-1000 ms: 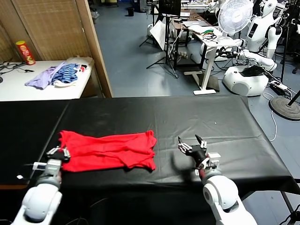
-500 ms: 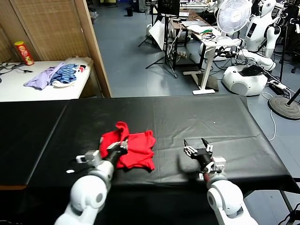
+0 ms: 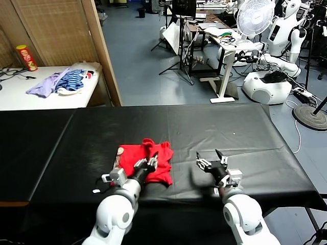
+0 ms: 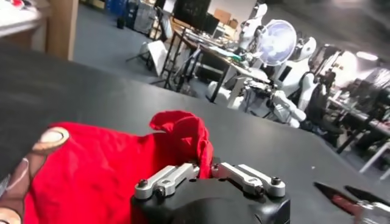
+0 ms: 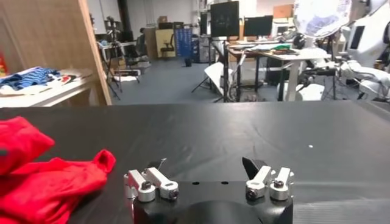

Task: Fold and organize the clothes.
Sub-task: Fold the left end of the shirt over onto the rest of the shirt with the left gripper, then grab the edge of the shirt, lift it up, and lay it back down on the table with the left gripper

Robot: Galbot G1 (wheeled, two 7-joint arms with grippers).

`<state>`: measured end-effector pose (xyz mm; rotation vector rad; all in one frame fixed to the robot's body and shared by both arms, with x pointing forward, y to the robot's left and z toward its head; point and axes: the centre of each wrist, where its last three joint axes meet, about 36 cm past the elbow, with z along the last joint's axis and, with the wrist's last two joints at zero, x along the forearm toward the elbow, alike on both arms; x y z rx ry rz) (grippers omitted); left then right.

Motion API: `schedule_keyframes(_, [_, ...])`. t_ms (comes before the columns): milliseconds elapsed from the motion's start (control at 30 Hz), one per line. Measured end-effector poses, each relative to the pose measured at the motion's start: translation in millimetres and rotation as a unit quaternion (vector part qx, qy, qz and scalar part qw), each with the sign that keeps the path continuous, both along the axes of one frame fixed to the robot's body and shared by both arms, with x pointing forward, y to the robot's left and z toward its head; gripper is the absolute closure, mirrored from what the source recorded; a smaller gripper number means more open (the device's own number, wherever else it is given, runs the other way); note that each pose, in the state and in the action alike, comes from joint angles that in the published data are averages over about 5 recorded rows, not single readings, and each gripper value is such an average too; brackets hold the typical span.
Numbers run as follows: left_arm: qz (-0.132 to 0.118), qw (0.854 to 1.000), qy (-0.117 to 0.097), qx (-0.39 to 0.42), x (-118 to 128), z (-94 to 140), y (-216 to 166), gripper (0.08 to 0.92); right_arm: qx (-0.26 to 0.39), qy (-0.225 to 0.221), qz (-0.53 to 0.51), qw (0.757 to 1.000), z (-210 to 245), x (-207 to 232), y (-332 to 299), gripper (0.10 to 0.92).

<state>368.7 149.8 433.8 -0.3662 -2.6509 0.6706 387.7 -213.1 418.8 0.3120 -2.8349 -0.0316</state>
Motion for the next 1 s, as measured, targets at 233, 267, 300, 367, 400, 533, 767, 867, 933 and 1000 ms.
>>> schedule_keyframes(233, [0.018, 0.999, -0.012, -0.046, -9, 13, 19, 0.212, 0.017, 0.002, 0.067, 0.998, 3, 20, 30, 0.224])
schedule_keyframes(267, [0.026, 0.999, -0.017, -0.036, -11, 14, 26, 0.207, 0.017, 0.002, 0.076, 0.997, 4, 24, 36, 0.224])
schedule_keyframes(300, [0.035, 0.999, -0.021, -0.024, -12, 14, 33, 0.205, 0.014, 0.001, 0.085, 0.996, 5, 28, 44, 0.224])
schedule_keyframes(367, [0.052, 0.998, -0.025, 0.001, -15, 13, 50, 0.202, 0.001, 0.0, 0.101, 0.995, 6, 35, 60, 0.224])
schedule_keyframes(400, [0.061, 0.998, -0.024, 0.013, -17, 11, 58, 0.202, -0.007, -0.001, 0.108, 0.994, 6, 38, 67, 0.224])
schedule_keyframes(533, [0.094, 0.994, -0.022, 0.052, -23, 3, 86, 0.201, -0.052, -0.007, 0.129, 0.99, -5, 43, 92, 0.224])
schedule_keyframes(767, [0.124, 0.989, -0.015, 0.083, -25, -13, 109, 0.201, -0.165, -0.048, 0.104, 0.98, -32, 43, 113, 0.224])
schedule_keyframes(867, [0.13, 0.988, -0.013, 0.081, -23, -19, 115, 0.201, -0.158, -0.065, 0.087, 0.981, -32, 43, 118, 0.224])
schedule_keyframes(933, [0.131, 0.988, -0.012, 0.077, -21, -24, 118, 0.201, -0.135, -0.069, 0.08, 0.985, -30, 43, 120, 0.224])
schedule_keyframes(1000, [0.131, 0.989, -0.011, 0.068, -19, -29, 121, 0.201, -0.104, -0.066, 0.077, 0.989, -26, 42, 118, 0.224])
